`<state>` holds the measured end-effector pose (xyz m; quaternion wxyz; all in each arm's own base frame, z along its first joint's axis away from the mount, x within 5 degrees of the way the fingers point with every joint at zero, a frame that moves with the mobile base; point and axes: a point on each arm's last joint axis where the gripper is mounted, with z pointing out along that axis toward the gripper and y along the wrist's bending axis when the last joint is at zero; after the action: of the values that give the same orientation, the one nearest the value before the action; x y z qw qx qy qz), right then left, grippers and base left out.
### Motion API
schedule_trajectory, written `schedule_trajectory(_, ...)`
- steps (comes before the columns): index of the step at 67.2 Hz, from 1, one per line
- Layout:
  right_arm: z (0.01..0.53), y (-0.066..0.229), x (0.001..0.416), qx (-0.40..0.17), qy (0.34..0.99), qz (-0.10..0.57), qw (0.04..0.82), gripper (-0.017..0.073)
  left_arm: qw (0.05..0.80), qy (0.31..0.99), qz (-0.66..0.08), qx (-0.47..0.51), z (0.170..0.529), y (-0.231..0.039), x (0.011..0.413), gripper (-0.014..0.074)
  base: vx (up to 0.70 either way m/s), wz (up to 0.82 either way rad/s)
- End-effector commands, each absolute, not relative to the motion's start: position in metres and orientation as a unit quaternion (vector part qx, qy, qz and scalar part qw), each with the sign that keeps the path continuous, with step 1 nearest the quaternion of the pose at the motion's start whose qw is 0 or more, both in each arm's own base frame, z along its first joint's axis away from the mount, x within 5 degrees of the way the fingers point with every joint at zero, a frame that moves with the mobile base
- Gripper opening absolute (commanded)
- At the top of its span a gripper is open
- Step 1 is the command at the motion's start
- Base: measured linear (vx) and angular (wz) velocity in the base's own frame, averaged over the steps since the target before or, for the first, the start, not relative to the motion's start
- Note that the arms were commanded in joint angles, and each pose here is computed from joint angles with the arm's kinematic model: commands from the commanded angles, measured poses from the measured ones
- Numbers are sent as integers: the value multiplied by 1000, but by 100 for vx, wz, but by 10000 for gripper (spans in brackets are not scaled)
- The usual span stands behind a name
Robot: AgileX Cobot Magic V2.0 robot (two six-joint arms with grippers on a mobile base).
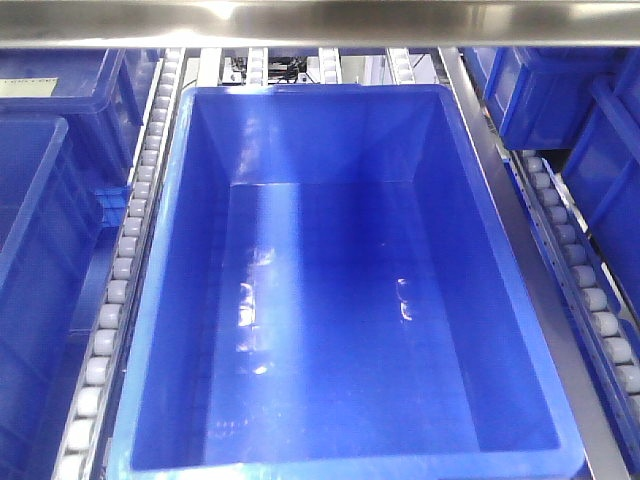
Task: Pour parts from conveyor to right shelf
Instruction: 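Turn the base to face an empty blue bin on the shelf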
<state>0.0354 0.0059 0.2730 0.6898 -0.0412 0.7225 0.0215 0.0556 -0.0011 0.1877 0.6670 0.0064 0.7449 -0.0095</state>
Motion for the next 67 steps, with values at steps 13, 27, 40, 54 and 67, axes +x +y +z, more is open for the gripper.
schedule_trajectory(13, 287, 5, 35, -38, 692, 18, 721, -5, 701, 713, -16, 6, 201, -2, 55, -6, 6, -1)
schedule_trajectory(27, 287, 5, 35, -38, 692, 18, 721, -5, 701, 713, -16, 6, 201, -2, 55, -6, 4, 1)
schedule_trajectory(40, 287, 5, 35, -38, 692, 18, 721, -5, 701, 713, -16, 6, 201, -2, 55, -6, 1, 0)
schedule_trajectory(54, 287, 5, 35, -38, 692, 18, 721, -5, 701, 713, -16, 6, 201, -2, 55, -6, 0, 0)
schedule_trajectory(67, 287, 5, 35, -38, 692, 18, 721, -5, 701, 713, -16, 6, 201, -2, 55, -6, 0, 0)
